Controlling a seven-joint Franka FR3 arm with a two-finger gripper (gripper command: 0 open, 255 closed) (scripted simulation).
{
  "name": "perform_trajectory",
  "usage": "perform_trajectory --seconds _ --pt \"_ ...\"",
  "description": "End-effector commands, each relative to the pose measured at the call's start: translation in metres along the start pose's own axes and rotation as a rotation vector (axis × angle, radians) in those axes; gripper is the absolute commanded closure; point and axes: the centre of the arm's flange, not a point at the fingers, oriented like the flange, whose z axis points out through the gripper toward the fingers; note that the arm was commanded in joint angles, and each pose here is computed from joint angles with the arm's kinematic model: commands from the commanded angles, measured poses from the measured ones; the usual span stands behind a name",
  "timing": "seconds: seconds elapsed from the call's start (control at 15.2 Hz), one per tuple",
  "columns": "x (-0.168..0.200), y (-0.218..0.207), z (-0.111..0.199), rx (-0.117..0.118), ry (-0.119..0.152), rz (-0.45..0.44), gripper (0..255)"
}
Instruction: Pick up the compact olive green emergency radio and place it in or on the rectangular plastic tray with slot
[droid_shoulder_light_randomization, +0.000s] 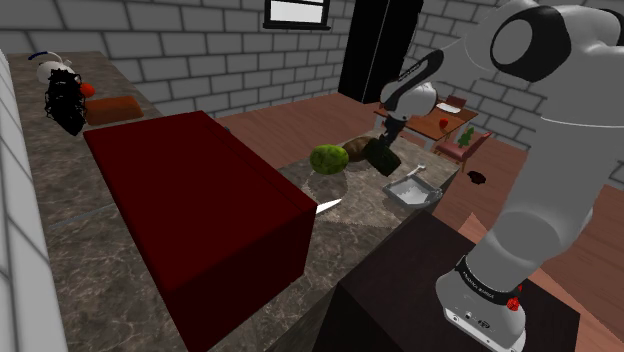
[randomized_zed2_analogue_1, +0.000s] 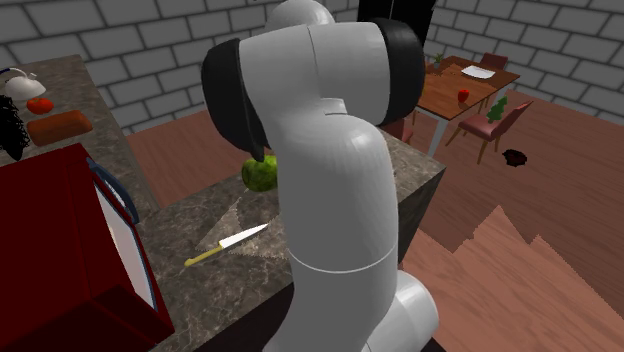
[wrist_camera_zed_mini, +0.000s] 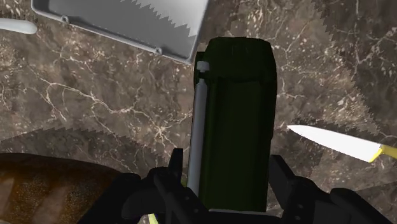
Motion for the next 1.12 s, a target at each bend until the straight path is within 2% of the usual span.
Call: perform_trajectory --seconds 0.0,0.86,1.06 --pt "-0.020 0.017 -0.001 0.000 0.001 -0.001 255" --pt "-0.159 0.129 0.008 0.000 0.001 -0.001 255" --pt "-0.160 0.130 0.023 0.000 0.001 -0.001 255"
